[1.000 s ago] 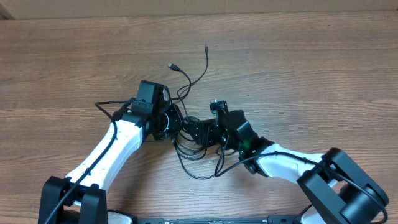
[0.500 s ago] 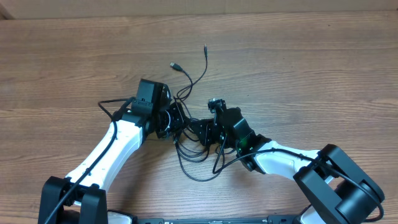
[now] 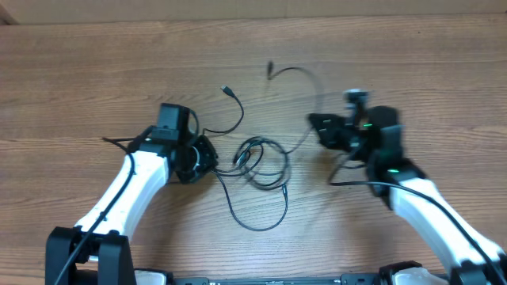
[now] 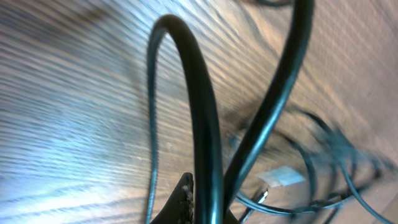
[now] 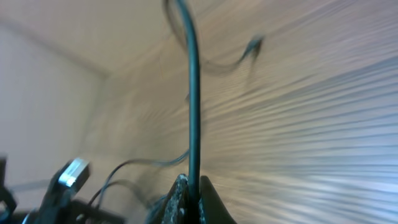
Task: Untangle cables
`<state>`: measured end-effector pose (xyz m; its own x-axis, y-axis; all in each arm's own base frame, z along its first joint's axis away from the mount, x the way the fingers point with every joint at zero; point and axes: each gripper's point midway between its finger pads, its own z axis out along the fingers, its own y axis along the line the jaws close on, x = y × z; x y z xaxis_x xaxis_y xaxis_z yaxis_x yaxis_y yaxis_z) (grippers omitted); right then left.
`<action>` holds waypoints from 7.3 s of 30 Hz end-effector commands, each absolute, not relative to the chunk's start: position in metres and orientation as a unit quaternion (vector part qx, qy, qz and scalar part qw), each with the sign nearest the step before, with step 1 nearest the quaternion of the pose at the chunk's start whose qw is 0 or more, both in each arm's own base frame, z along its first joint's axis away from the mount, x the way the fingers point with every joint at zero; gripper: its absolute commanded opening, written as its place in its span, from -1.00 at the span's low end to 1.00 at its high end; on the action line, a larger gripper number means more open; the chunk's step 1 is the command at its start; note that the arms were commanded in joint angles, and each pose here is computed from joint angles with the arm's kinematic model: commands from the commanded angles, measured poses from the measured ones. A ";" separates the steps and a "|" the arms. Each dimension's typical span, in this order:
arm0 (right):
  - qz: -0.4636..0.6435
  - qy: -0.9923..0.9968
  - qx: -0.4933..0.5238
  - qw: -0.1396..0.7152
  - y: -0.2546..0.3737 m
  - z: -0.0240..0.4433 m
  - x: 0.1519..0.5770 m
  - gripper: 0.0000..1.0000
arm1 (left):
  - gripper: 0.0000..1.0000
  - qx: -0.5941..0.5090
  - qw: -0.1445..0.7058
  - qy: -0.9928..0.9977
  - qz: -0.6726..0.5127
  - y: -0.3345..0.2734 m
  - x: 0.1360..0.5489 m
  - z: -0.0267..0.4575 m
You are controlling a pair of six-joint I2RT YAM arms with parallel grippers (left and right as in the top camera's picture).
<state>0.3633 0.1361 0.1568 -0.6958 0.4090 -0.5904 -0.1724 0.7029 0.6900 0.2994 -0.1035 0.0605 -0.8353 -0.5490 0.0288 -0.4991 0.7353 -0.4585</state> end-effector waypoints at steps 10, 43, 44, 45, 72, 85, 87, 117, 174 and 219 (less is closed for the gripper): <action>0.244 0.806 0.226 0.490 -0.046 0.200 0.346 -0.92 | -0.92 -0.336 0.124 0.894 -0.271 -0.029 0.342 0.118; 0.044 0.589 0.159 0.791 -0.122 0.542 0.324 -0.92 | -0.81 -0.396 0.076 0.899 -0.173 0.007 0.308 0.098; 0.038 0.583 0.151 0.798 -0.120 0.552 0.321 -0.93 | -0.84 -0.394 0.076 0.899 -0.174 0.006 0.308 0.098; 0.032 0.577 0.144 0.804 -0.119 0.560 0.317 -0.92 | -0.86 -0.393 0.076 0.900 -0.173 0.005 0.308 0.098; 0.051 0.671 0.095 0.734 -0.080 0.514 0.346 -0.92 | 0.99 -0.037 0.164 0.929 -0.330 -0.225 0.323 0.145; 0.053 0.676 0.097 0.728 -0.080 0.511 0.345 -0.92 | 0.99 0.336 0.317 0.871 -0.166 -0.334 0.303 0.097; 0.053 0.676 0.097 0.728 -0.080 0.511 0.345 -0.92 | 0.95 0.340 0.302 0.876 -0.159 -0.336 0.303 0.077; -0.040 0.675 0.168 0.718 -0.121 0.492 0.345 -0.92 | -0.92 0.329 0.407 0.852 -0.003 -0.226 0.327 0.210; -0.210 0.758 0.516 0.340 -0.420 0.164 0.291 1.00 | -0.13 0.301 0.315 0.900 -0.034 -0.196 0.291 0.189; 0.283 0.945 -0.134 0.095 0.300 0.127 0.311 1.00 | 0.99 -0.206 0.285 0.936 0.005 0.009 0.311 0.196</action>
